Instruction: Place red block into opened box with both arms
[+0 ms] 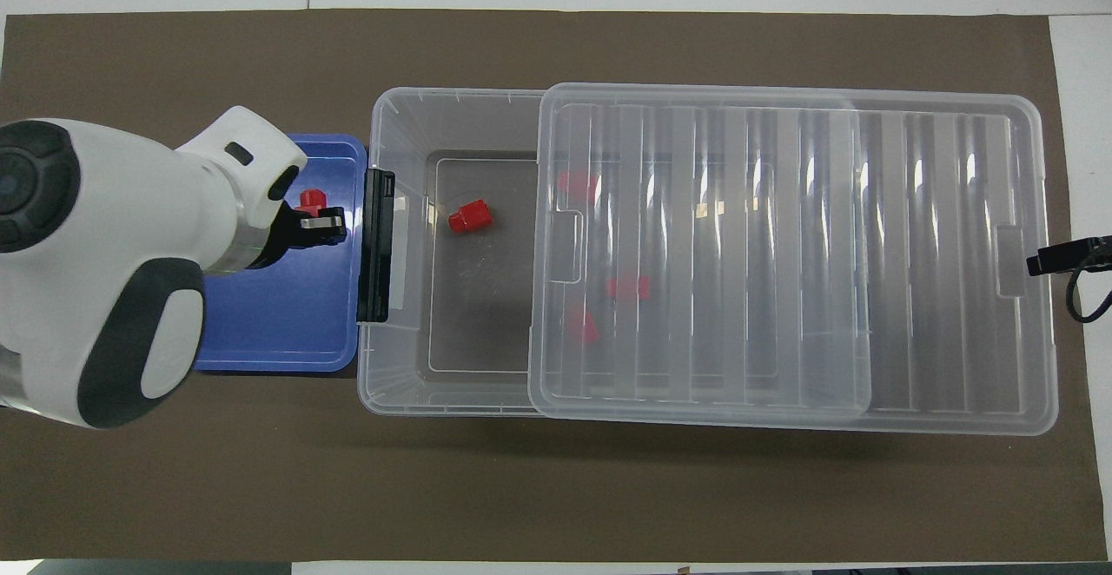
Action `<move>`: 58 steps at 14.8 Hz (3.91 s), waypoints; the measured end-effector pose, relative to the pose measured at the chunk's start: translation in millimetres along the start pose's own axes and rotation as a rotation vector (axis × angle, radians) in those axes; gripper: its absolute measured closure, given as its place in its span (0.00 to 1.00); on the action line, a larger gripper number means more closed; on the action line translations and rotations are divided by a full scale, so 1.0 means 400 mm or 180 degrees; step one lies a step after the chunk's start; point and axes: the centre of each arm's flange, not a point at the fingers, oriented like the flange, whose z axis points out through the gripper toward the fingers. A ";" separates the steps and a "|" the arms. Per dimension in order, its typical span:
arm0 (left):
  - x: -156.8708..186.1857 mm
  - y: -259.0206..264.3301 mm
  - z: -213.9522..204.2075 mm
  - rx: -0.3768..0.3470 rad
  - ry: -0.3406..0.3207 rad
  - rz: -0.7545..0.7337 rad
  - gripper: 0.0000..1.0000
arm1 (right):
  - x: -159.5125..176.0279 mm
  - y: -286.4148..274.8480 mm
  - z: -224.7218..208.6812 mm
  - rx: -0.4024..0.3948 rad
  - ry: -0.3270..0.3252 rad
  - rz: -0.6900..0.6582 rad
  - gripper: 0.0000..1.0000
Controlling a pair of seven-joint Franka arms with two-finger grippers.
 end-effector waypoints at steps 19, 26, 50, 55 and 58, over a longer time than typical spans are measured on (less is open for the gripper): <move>-0.180 0.297 0.432 -0.0076 -0.0128 0.0067 0.52 | 0.073 -0.258 -0.276 0.0008 -0.0031 0.0270 0.00; -0.129 0.309 0.268 -0.0160 0.0021 0.0018 0.00 | 0.071 -0.261 -0.275 0.0073 -0.0075 0.0296 0.00; 0.128 -0.311 -0.333 0.0028 -0.0270 0.0047 0.00 | 0.054 -0.326 -0.332 0.0005 0.0024 0.0413 0.00; 0.132 -0.306 -0.336 0.0017 -0.0294 0.0303 0.00 | 0.053 -0.319 -0.333 -0.0073 0.0027 0.0414 0.00; 0.132 -0.311 -0.335 0.0018 -0.0307 0.0323 0.00 | 0.053 -0.320 -0.334 -0.0074 0.0031 0.0412 0.00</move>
